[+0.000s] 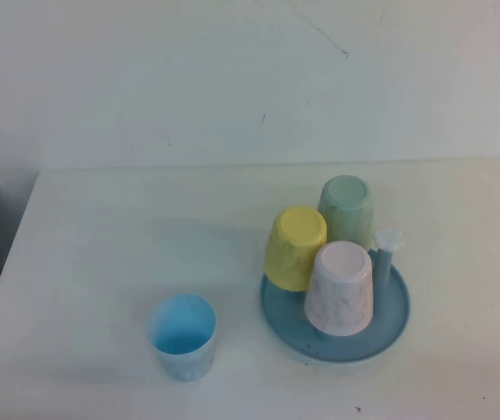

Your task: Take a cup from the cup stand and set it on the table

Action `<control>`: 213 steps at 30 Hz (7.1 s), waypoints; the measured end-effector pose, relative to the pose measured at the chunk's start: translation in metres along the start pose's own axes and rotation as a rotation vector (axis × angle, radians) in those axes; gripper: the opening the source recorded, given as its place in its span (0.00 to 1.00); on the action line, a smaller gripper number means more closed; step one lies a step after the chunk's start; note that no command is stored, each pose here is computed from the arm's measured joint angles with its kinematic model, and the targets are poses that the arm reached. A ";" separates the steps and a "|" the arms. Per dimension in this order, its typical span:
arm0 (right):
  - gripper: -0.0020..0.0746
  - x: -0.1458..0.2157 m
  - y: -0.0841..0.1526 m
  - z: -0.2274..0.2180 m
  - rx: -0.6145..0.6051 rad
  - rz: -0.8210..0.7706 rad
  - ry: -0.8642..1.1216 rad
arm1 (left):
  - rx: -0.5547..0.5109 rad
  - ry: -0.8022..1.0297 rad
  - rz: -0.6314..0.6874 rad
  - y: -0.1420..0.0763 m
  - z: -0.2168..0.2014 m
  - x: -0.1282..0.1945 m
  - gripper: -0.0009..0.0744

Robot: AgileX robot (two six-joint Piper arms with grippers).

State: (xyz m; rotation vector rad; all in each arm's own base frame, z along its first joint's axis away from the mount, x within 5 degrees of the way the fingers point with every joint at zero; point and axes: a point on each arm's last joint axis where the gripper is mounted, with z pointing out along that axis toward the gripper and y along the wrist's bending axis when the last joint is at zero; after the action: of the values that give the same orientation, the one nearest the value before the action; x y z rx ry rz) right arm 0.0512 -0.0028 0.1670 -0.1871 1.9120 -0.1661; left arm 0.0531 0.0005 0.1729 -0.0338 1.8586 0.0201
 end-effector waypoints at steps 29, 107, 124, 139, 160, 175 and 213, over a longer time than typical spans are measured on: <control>0.02 0.000 0.000 0.000 0.000 0.000 0.000 | 0.046 -0.004 -0.146 -0.004 0.000 -0.001 0.01; 0.02 0.000 0.000 0.000 0.000 0.000 -0.002 | 0.749 0.741 0.733 -0.290 0.137 -0.239 0.34; 0.02 0.000 0.000 0.000 0.000 0.000 -0.002 | 0.655 0.895 0.729 -0.317 0.182 -0.186 0.83; 0.02 0.000 0.000 0.000 0.000 0.000 -0.002 | 0.640 0.849 0.674 -0.324 0.191 -0.182 0.83; 0.02 0.000 0.000 0.000 0.000 0.000 -0.002 | 0.631 0.874 0.667 -0.336 0.209 -0.156 0.83; 0.02 0.000 0.000 0.000 0.000 0.000 -0.002 | 0.626 0.879 0.667 -0.335 0.209 -0.157 0.76; 0.02 -0.007 0.013 -0.001 -0.155 0.468 -0.039 | 0.732 0.874 0.400 -0.258 0.100 -0.210 0.76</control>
State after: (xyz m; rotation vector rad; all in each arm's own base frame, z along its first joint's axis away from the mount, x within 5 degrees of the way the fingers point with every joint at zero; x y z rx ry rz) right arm 0.0517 0.0111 0.1708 0.1547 1.8776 0.2977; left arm 0.2175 -0.2510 0.3468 0.9703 2.5936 -0.4617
